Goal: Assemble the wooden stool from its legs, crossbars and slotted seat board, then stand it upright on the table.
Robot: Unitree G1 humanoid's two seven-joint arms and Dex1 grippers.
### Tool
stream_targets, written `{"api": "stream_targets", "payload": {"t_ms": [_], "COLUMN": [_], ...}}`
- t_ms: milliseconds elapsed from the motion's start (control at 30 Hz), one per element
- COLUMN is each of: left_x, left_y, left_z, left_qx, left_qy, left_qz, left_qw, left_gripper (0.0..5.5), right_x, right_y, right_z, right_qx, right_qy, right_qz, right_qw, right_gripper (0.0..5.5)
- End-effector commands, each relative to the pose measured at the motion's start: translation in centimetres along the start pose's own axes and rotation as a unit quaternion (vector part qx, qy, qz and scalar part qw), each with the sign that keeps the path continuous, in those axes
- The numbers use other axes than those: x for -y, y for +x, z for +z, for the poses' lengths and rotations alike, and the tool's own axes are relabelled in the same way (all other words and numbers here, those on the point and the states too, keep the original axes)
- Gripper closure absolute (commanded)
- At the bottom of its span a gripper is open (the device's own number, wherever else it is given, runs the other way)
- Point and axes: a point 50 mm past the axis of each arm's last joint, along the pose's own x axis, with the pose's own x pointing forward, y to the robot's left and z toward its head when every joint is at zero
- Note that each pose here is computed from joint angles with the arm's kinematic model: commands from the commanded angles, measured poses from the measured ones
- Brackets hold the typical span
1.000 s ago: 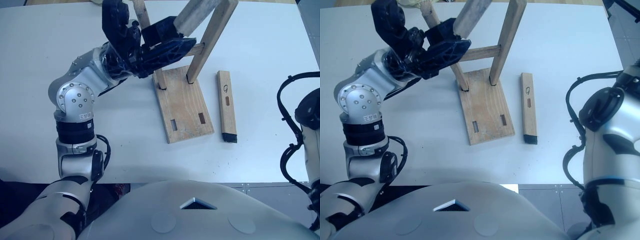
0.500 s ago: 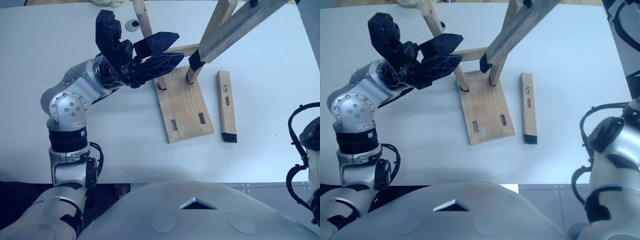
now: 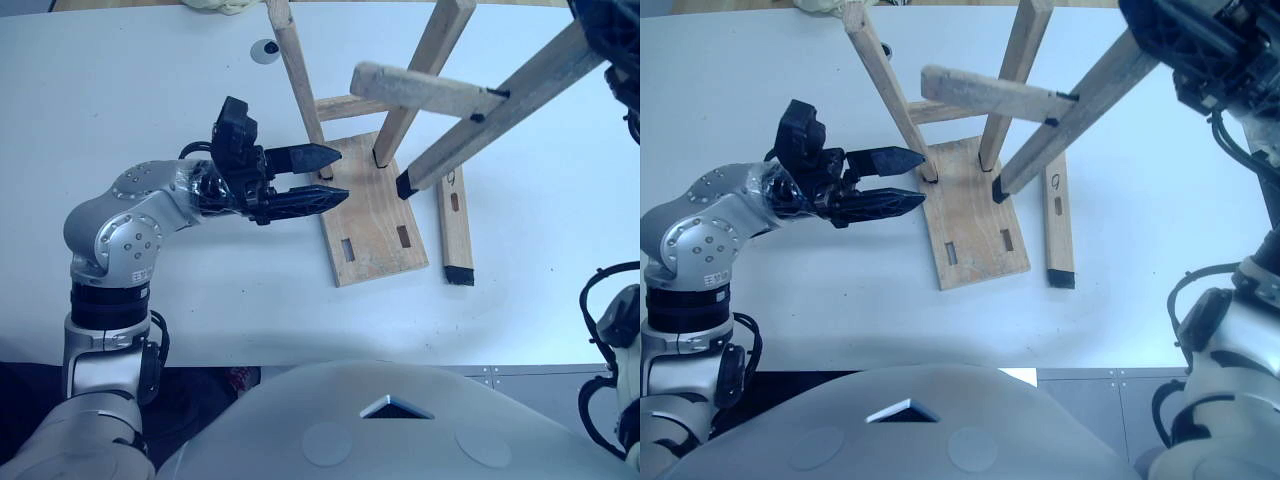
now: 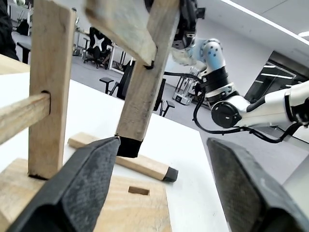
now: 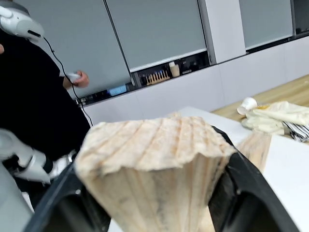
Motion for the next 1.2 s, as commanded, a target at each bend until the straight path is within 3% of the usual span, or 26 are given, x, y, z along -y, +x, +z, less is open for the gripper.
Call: {"api": "stream_targets", "payload": {"t_ms": [33, 667, 1200], "left_x": [0.1, 0.9, 0.8], "left_y": [-0.3, 0.1, 0.3], "left_z": [-0.3, -0.8, -0.8], "left_qx": [-0.018, -0.023, -0.012], "left_qy": [0.003, -0.011, -0.012], "left_qz": [0.005, -0.026, -0.021], "left_qw": [1.0, 0.999, 1.0], "left_gripper": [2.19, 2.19, 2.19], "right_x": [-0.3, -0.5, -0.5], "right_y": [-0.2, -0.4, -0.6], "right_z": [-0.8, -4.1, -3.5], "right_qx": [-0.032, -0.096, -0.104], "right_qy": [-0.014, 0.002, 0.01], "right_qz": [0.001, 0.003, 0.011], "right_qw": [0.999, 0.995, 0.994], "right_gripper": [3.34, 3.34, 3.35]}}
